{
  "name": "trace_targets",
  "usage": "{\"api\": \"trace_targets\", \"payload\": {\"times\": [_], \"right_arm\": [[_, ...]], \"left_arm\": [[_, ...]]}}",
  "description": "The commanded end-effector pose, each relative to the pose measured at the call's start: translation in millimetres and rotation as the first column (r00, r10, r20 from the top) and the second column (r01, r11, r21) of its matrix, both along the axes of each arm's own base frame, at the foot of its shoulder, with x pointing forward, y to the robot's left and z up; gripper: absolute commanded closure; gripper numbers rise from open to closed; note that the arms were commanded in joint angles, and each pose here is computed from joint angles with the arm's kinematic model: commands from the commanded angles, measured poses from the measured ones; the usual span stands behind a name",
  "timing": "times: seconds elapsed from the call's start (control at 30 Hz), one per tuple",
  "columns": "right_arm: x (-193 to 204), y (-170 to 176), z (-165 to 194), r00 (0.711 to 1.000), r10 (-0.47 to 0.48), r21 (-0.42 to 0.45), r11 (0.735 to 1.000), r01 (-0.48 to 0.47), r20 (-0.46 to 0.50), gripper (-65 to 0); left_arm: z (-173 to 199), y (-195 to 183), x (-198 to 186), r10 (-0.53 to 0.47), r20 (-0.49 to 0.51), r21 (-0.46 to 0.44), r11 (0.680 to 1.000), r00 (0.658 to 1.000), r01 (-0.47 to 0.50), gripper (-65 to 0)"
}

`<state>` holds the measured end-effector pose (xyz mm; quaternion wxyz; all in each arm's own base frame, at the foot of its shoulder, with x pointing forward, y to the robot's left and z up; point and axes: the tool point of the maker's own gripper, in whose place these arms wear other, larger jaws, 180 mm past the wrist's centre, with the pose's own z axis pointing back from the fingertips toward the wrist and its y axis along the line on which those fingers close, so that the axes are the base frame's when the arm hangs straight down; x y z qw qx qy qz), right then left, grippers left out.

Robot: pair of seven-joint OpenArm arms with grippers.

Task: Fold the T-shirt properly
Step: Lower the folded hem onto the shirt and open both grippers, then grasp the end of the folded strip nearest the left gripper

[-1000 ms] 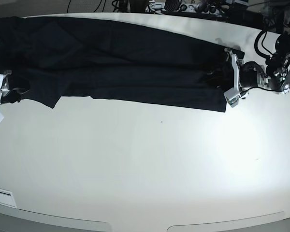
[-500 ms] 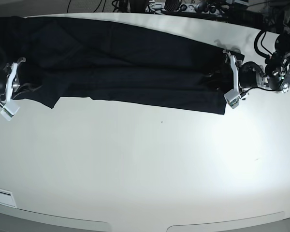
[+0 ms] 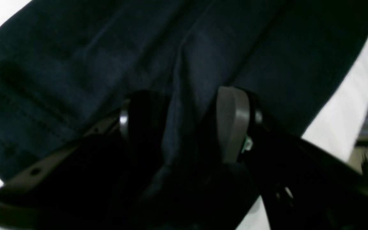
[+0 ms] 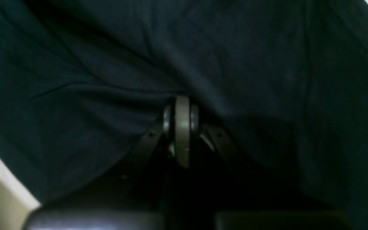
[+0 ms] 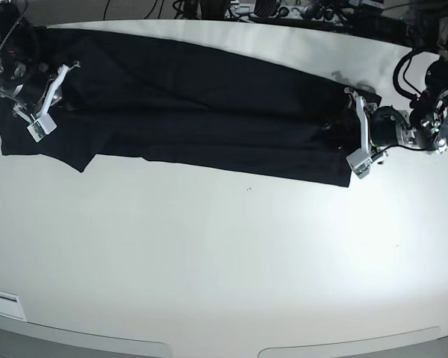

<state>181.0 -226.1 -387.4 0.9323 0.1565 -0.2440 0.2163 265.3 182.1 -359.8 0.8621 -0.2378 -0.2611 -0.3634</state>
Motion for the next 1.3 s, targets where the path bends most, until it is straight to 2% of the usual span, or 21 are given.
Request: {"api": "trace_targets", "payload": {"times": [0.0,0.1,0.2,0.43,0.53,0.63,0.7,0.77,0.83,0.9,1.03,1.2,1.27], "right_arm": [[0.5,-5.7,-0.5,1.000,0.005,-0.037,0.999,-0.005,0.003,0.0],[4.2,-10.1,-5.5,0.999,-0.018,-0.083,0.996,0.021,0.031,0.0],[12.8,-27.9,-7.6,0.991,-0.118,-0.149,0.981,0.126,0.062,0.0],[19.5,-66.5,-8.6,0.956,-0.271,-0.289,0.912,0.293,0.113,0.0],[23.5,-78.2,-5.8,0.937,-0.314,-0.320,0.881,0.347,0.152,0.0],[26.3,-83.9,-3.6,0.928,-0.331,-0.336,0.866,0.371,0.171,0.0],[30.8,-84.2,-1.2,0.927,-0.328,-0.335,0.866,0.372,0.182,0.0],[36.5,-84.4,2.0,0.924,-0.329,-0.331,0.865,0.377,0.194,0.0],[41.2,-84.7,4.6,0.923,-0.330,-0.330,0.864,0.380,0.199,0.0],[43.4,-84.2,5.7,0.924,-0.327,-0.328,0.866,0.378,0.200,0.0],[41.9,-82.7,4.5,0.931,-0.314,-0.333,0.871,0.361,0.189,0.0],[43.2,-83.1,5.3,0.931,-0.313,-0.334,0.871,0.360,0.189,0.0],[42.7,-82.7,4.9,0.932,-0.310,-0.335,0.872,0.357,0.187,0.0]], "left_arm": [[10.5,9.1,12.5,0.016,0.031,0.024,1.000,0.999,-0.017,-34.7],[20.1,10.3,25.6,0.029,0.065,0.026,0.999,0.997,-0.031,-34.7],[28.6,9.7,35.0,0.032,0.091,0.020,0.999,0.995,-0.034,-34.7],[39.3,3.5,40.5,0.041,0.097,-0.031,0.999,0.994,-0.039,-34.7],[43.2,4.3,44.8,0.040,0.108,-0.025,0.999,0.993,-0.038,-34.7],[49.2,5.3,51.0,0.046,0.127,-0.026,0.999,0.991,-0.043,-34.7],[54.2,9.0,56.9,0.073,0.142,-0.030,0.997,0.987,-0.069,-34.7],[60.0,18.9,68.2,0.153,0.158,-0.032,0.988,0.976,-0.149,-34.7],[63.2,34.7,82.4,0.275,0.173,-0.023,0.961,0.946,-0.275,-34.7],[63.7,45.2,88.0,0.350,0.179,-0.027,0.936,0.919,-0.352,-34.7],[49.3,35.6,77.5,0.382,0.098,-0.075,0.924,0.919,-0.376,-34.7],[28.8,16.2,65.2,0.371,0.022,-0.080,0.926,0.928,-0.368,-34.8],[21.5,18.8,66.6,0.402,0.023,-0.056,0.915,0.915,-0.400,-34.8]]}}
